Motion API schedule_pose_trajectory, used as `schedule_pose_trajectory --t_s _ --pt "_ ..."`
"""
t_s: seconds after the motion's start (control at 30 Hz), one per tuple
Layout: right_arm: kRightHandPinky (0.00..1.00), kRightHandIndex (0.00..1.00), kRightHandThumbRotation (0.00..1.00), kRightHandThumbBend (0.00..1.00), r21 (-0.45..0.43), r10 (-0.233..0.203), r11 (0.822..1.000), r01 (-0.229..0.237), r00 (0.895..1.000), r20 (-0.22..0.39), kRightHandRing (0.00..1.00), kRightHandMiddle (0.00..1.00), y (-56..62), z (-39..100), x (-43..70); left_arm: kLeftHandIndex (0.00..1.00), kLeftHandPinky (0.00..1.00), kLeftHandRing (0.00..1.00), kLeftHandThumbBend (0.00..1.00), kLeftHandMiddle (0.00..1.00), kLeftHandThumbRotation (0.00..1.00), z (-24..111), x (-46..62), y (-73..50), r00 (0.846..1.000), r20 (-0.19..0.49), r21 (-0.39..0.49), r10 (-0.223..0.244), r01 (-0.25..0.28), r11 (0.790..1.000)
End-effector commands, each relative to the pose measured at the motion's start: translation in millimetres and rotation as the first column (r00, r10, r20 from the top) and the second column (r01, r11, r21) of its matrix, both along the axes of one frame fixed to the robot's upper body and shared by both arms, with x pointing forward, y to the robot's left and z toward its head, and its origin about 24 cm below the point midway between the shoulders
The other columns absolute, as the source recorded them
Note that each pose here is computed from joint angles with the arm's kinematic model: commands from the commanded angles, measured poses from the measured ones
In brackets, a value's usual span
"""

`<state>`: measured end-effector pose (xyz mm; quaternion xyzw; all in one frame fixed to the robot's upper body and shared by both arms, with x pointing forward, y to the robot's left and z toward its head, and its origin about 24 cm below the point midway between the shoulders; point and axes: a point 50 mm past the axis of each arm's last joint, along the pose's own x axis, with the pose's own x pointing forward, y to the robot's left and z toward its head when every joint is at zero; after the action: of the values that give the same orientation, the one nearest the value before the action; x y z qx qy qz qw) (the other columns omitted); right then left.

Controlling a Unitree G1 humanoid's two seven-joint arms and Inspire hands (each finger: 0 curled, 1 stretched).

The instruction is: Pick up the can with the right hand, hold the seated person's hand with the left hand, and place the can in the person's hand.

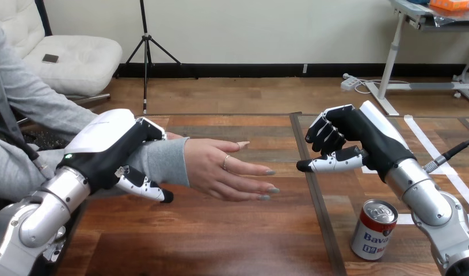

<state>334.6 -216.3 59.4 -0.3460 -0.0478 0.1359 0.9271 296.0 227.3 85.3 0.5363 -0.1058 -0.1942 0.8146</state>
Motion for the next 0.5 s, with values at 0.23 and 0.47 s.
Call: schedule_pose_trajectory --t_s 0.23,0.47 --pt "0.47 0.60 0.10 0.93 0.067 0.044 0.997 -0.049 0.996 0.075 0.53 0.57 3.0 34.9 10.5 0.42 0.31 0.36 0.87 0.42 0.00 43.3 10.5 -17.2 0.988 0.138 0.013 -0.072 0.071 0.997" --pt "0.58 0.69 0.28 0.98 0.065 0.053 0.996 -0.057 0.997 0.058 0.63 0.67 -2.1 36.5 6.4 0.45 0.34 0.39 0.88 0.44 0.00 42.9 10.1 -16.5 0.989 0.133 0.009 -0.069 0.068 0.998"
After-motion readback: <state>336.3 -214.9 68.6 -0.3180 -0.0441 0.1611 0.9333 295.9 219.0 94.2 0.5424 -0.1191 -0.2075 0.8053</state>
